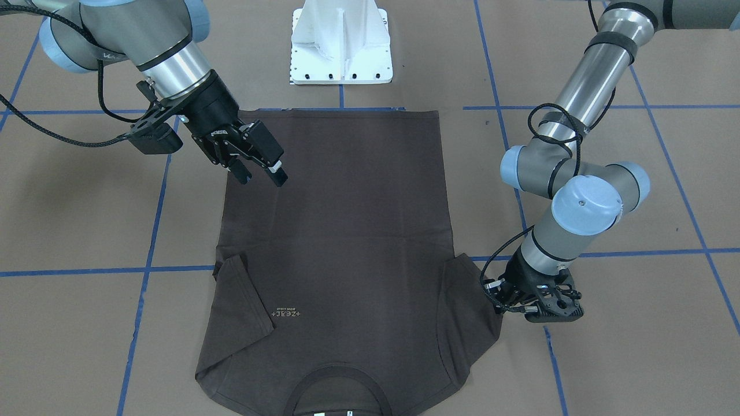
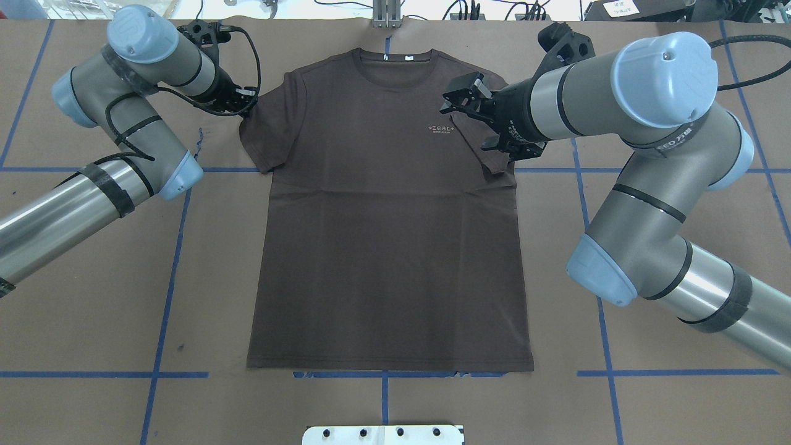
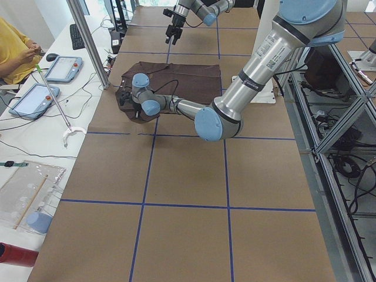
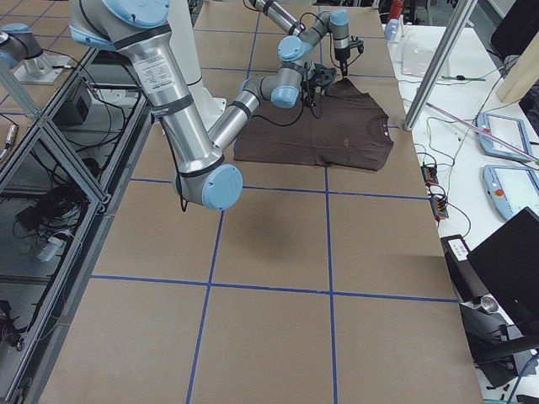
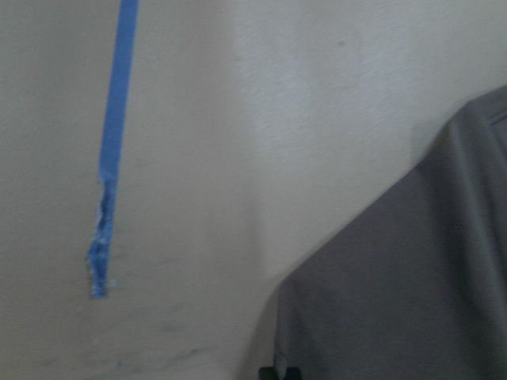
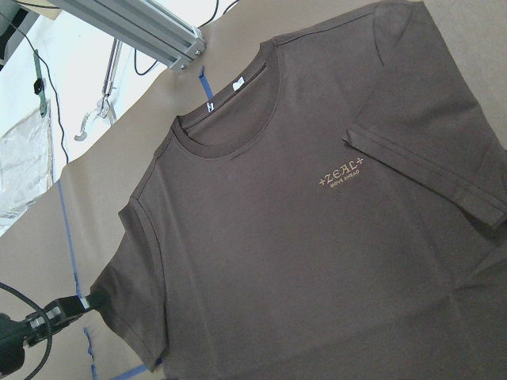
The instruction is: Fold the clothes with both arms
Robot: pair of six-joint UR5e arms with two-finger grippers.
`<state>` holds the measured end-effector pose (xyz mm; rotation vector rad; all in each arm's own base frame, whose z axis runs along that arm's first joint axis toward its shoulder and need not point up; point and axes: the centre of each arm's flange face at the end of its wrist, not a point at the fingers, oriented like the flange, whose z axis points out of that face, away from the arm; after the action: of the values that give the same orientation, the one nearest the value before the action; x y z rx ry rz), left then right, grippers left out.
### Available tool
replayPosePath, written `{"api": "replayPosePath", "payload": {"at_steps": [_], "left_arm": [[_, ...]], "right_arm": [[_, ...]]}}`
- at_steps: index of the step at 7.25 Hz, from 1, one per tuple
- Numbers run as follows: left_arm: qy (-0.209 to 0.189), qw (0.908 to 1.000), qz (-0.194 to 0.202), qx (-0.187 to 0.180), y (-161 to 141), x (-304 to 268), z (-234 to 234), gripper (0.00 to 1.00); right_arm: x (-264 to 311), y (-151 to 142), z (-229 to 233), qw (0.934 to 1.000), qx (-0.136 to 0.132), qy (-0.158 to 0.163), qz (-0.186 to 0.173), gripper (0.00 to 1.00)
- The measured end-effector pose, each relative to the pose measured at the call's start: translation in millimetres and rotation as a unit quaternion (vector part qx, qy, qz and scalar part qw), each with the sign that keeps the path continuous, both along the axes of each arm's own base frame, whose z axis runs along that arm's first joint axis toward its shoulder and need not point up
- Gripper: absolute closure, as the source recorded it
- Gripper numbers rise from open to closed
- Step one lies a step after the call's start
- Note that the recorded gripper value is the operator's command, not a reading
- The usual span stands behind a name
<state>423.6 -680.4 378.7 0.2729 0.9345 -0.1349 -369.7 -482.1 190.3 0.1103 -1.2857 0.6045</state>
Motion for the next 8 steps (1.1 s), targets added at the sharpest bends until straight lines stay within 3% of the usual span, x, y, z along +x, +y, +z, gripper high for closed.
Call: {"api": "replayPosePath", "payload": {"at_steps": [3,7,8], "left_arm": [[0.045,0.9982,-0.02,-0.034,14.6,46.2,-62.0,1.0],[0.037,0.9965,-0.066,-0.034,7.0,76.4,-84.7,1.0],[0.032,0.9962,-0.073,-0.034,5.4,82.9,-84.5,0.74]], "right_arm": [[0.9,-1.2,-1.2,0.9999,-0.006,-0.003,0.01,0.04],[-2.8,-7.0,5.7,0.9997,-0.008,0.005,0.023,0.04],[-5.1,-9.2,8.9,0.9996,-0.009,0.008,0.024,0.04]]}}
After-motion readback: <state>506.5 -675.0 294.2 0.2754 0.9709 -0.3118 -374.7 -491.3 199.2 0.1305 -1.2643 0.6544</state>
